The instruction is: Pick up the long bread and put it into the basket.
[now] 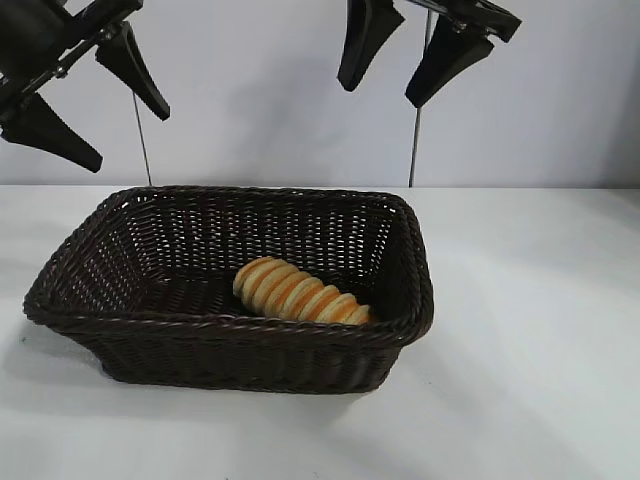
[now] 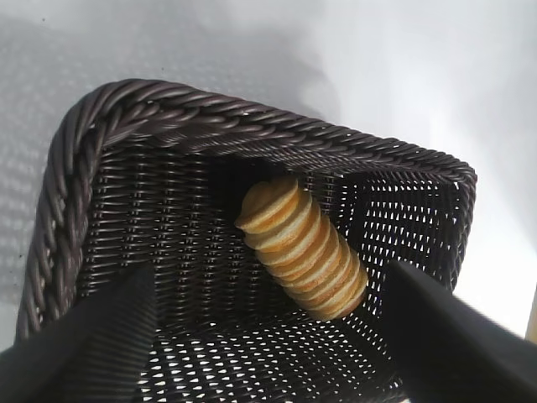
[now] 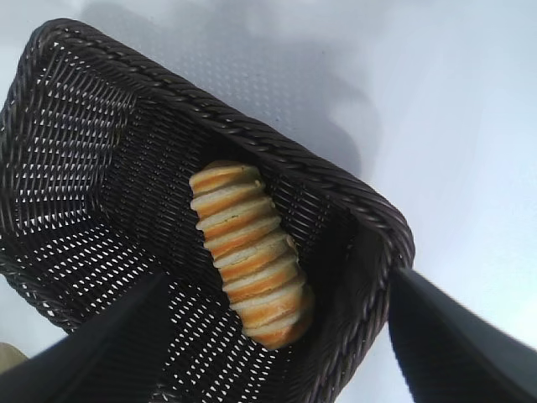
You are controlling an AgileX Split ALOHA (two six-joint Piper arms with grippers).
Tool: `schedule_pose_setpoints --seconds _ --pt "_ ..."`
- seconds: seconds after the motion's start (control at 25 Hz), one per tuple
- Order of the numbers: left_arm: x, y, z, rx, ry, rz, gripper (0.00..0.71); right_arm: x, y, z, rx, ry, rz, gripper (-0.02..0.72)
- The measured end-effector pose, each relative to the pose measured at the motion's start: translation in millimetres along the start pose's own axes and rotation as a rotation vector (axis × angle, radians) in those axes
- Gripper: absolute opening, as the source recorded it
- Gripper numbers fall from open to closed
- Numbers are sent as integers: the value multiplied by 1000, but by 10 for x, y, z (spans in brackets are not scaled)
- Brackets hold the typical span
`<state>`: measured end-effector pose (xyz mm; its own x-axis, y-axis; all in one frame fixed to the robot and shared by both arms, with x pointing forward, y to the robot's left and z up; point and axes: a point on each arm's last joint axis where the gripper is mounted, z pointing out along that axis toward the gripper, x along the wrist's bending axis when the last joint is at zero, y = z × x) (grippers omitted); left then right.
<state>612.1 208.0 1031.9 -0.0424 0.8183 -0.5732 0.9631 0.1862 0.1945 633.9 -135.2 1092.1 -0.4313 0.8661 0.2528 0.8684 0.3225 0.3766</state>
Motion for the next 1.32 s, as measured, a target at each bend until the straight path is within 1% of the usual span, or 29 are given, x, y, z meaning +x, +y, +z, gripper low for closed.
schedule_pose_setpoints --seconds 0.32,1.32 --pt "0 0 0 0 0 0 540 -32 3 110 23 1 7 527" --pt "0 0 0 0 0 2 540 -29 4 109 23 4 9 527"
